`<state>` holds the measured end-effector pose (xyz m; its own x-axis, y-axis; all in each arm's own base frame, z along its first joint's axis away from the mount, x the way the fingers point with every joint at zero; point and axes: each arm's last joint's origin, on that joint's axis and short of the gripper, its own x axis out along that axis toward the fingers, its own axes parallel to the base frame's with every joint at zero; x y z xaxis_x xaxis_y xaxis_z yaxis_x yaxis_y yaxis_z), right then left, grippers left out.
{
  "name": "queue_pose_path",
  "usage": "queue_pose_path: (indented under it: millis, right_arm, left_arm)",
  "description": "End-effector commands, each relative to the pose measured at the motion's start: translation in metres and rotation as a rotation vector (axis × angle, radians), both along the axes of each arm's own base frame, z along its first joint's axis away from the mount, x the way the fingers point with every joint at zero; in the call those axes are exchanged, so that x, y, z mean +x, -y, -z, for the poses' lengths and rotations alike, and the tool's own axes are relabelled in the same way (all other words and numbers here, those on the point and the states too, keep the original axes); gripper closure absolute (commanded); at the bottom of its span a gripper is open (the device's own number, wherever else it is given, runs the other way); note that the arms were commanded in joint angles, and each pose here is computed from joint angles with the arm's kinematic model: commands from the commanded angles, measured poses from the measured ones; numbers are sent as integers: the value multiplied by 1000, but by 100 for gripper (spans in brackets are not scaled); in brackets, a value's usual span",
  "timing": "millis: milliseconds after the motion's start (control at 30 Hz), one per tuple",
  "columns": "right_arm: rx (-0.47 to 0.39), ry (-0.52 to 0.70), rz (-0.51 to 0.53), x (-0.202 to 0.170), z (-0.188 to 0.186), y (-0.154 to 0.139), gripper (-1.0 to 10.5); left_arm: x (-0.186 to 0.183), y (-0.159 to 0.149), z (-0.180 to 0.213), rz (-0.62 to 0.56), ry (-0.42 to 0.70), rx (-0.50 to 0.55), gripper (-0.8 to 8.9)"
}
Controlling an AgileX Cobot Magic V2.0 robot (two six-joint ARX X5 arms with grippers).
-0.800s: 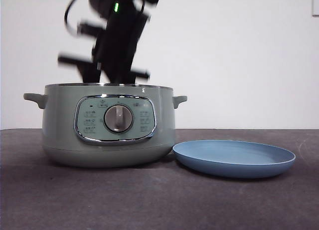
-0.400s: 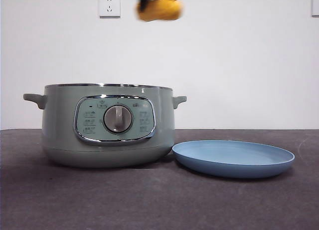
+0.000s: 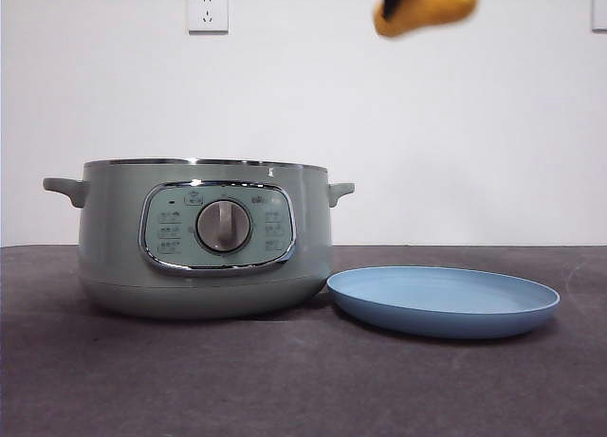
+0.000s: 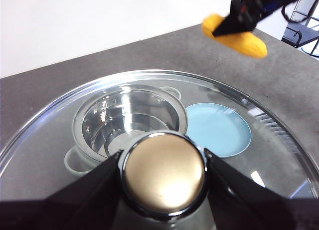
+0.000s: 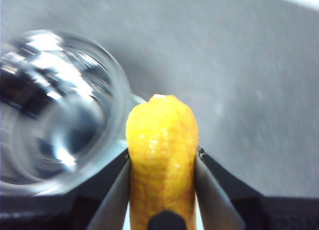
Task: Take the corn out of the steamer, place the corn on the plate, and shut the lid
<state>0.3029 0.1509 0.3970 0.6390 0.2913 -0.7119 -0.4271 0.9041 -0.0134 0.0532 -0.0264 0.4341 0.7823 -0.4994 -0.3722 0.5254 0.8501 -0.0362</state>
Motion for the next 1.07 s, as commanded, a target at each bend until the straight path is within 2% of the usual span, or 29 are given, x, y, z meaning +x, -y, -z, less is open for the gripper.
queue_pose_path:
  millis: [33, 133, 333, 467, 700, 1067]
  right_arm:
    - [-5, -60, 28, 3, 40, 6, 959]
    - [59, -101, 44, 4, 79, 14, 959]
    - [109, -143, 71, 1, 149, 16, 959]
    - [147, -145, 108, -3, 183, 17, 959]
    - [131, -139, 146, 0, 213, 19, 959]
    - [114, -215, 175, 10, 248, 15, 954]
  left_arm:
    - [-4, -1, -9, 6, 83, -20, 822]
    - [-4, -1, -9, 6, 83, -21, 822]
    - [-4, -1, -9, 6, 84, -21, 822]
    - [-3, -1, -9, 6, 81, -20, 822]
    - [-2, -1, -9, 5, 77, -21, 822]
    - [2, 1, -9, 5, 67, -17, 822]
